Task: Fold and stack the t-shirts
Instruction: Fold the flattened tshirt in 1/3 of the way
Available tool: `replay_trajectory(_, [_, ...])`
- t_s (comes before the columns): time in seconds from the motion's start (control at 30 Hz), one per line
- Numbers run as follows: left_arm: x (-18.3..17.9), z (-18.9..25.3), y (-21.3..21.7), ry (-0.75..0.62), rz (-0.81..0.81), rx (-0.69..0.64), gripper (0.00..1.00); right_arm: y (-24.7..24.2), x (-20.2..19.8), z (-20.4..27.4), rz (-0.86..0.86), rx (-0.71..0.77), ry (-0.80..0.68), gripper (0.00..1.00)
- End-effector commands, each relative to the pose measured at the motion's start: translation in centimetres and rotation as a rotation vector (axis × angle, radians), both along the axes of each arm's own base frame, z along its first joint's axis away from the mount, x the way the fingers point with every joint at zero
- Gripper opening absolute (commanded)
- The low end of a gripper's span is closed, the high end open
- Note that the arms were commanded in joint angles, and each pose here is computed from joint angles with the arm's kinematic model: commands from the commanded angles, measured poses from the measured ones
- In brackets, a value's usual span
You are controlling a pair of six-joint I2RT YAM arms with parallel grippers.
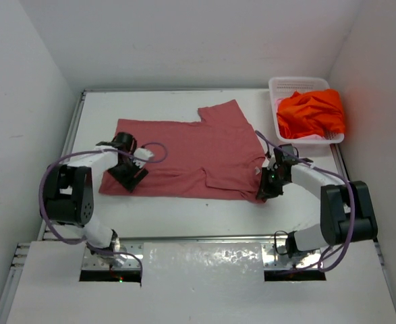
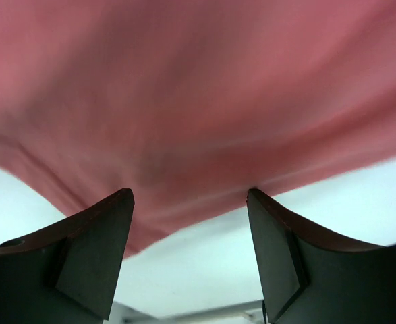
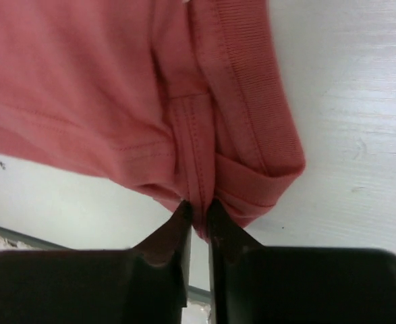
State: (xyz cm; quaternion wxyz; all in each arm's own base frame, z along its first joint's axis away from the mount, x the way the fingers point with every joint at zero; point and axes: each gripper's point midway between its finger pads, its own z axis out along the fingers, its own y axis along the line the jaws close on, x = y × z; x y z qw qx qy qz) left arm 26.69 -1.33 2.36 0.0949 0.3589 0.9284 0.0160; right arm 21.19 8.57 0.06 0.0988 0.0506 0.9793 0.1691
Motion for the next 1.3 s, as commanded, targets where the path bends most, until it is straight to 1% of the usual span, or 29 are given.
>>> replay_trajectory(0.0, [1.8, -0.8, 3.7, -0.104, 0.155, 0.079, 0.66, -0.9, 1.4, -0.4, -0.036, -0.016, -0.037, 0.1])
replay_trajectory(0.03, [1.9, -1.7, 5.3, -0.116, 0.207, 0.115, 0.66, -1.3, 1.6, -0.4, -0.051, -0.02, -0.039, 0.02])
replay_trajectory(0.07, [2.0, -2.0, 5.9, -0.122, 0.224, 0.136, 0.66, -1.3, 1.7, -0.3, -0.05, -0.021, -0.043, 0.0])
replay_trajectory(0.17, [1.9, -3.5, 6.8, -0.124, 0.246, 0.175, 0.66, -2.4, 2.2, 0.2, -0.097, -0.037, -0.058, 0.0])
replay_trajectory(0.2, [1.6, -3.9, 7.5, -0.116, 0.268, 0.183, 0.66, -3.1, 2.3, 0.3, -0.13, -0.047, -0.062, 0.0])
replay_trajectory(0.27, [1.1, -5.3, 7.7, -0.087, 0.258, 0.195, 0.66, -4.0, 2.6, 0.3, -0.177, -0.044, -0.067, 0.0])
replay_trajectory(0.33, [0.4, -6.4, 8.0, -0.051, 0.254, 0.206, 0.66, -3.7, 2.4, -0.2, -0.165, -0.029, -0.044, 0.0])
replay_trajectory(0.37, [0.4, -6.5, 7.8, -0.049, 0.259, 0.185, 0.65, -3.4, 2.2, -0.4, -0.16, -0.012, -0.03, 0.0])
replay_trajectory(0.47, [0.5, -6.1, 7.6, -0.055, 0.258, 0.164, 0.65, -4.2, 1.7, -1.4, -0.16, -0.055, 0.0, 0.0])
replay_trajectory(0.5, [0.2, -5.8, 7.2, -0.042, 0.252, 0.141, 0.65, -4.3, 2.0, -1.3, -0.147, -0.059, -0.009, 0.11])
replay_trajectory(0.53, [0.5, -5.4, 7.0, -0.044, 0.247, 0.127, 0.66, -4.2, 2.1, -1.1, -0.131, -0.053, -0.016, 0.19])
replay_trajectory(0.6, [0.3, -4.0, 6.4, -0.038, 0.245, 0.092, 0.66, -4.0, 2.8, 0.1, -0.091, -0.038, -0.035, 0.3])
replay_trajectory(0.63, [1.3, -2.8, 5.6, -0.062, 0.238, 0.043, 0.67, -4.1, 3.3, 1.0, -0.083, -0.042, -0.067, 0.4])
replay_trajectory(0.67, [0.9, -2.0, 5.0, -0.043, 0.237, 0.015, 0.68, -4.1, 3.7, 1.8, -0.077, -0.045, -0.089, 0.46])
replay_trajectory(0.7, [1.6, -0.5, 3.9, -0.077, 0.226, -0.05, 0.68, -4.6, 4.0, 2.7, -0.067, -0.07, -0.102, 0.49])
replay_trajectory(0.73, [3.2, 1.5, 3.6, -0.122, 0.223, -0.078, 0.69, -4.8, 4.1, 3.5, -0.068, -0.082, -0.121, 0.54])
replay_trajectory(0.77, [3.0, 2.9, 2.8, -0.116, 0.222, -0.124, 0.69, -4.9, 3.7, 3.8, -0.07, -0.091, -0.106, 0.55])
replay_trajectory(0.83, [3.7, 4.9, 2.5, -0.127, 0.229, -0.168, 0.69, -4.7, 2.8, 3.7, -0.078, -0.083, -0.087, 0.57])
replay_trajectory(0.87, [4.1, 6.4, 3.0, -0.136, 0.248, -0.188, 0.7, -4.6, 2.2, 3.6, -0.087, -0.075, -0.067, 0.58])
replay_trajectory(0.93, [4.2, 7.4, 3.8, -0.145, 0.28, -0.218, 0.7, -4.6, 0.8, 2.7, -0.097, -0.081, -0.032, 0.59])
replay_trajectory(0.97, [3.9, 7.7, 5.3, -0.144, 0.334, -0.221, 0.78, -4.6, 0.9, 2.7, -0.109, -0.077, -0.045, 0.6])
replay_trajectory(1.03, [3.4, 7.0, 8.0, -0.136, 0.428, -0.198, 0.82, -3.8, 0.4, 2.2, -0.129, -0.032, -0.042, 0.64])
replay_trajectory(1.07, [2.6, 6.0, 8.9, -0.11, 0.462, -0.176, 0.82, -3.3, 0.4, 1.9, -0.134, -0.007, -0.056, 0.7])
replay_trajectory(1.1, [2.1, 5.2, 9.4, -0.091, 0.485, -0.168, 0.82, -2.9, 0.4, 1.7, -0.136, 0.017, -0.055, 0.71])
replay_trajectory(1.13, [1.7, 3.9, 9.6, -0.054, 0.499, -0.169, 0.82, -2.8, 0.7, 1.5, -0.148, 0.024, -0.065, 0.72])
replay_trajectory(1.17, [0.9, 2.7, 9.3, -0.015, 0.499, -0.173, 0.82, -2.8, 0.1, 0.8, -0.151, 0.024, -0.041, 0.72])
replay_trajectory(1.23, [0.5, 0.8, 9.0, 0.035, 0.505, -0.184, 0.82, -2.6, 0.4, 0.3, -0.152, 0.036, -0.044, 0.71])
replay_trajectory(1.27, [0.0, -0.1, 9.1, 0.058, 0.512, -0.176, 0.82, -2.5, 0.0, -0.2, -0.157, 0.041, -0.025, 0.67])
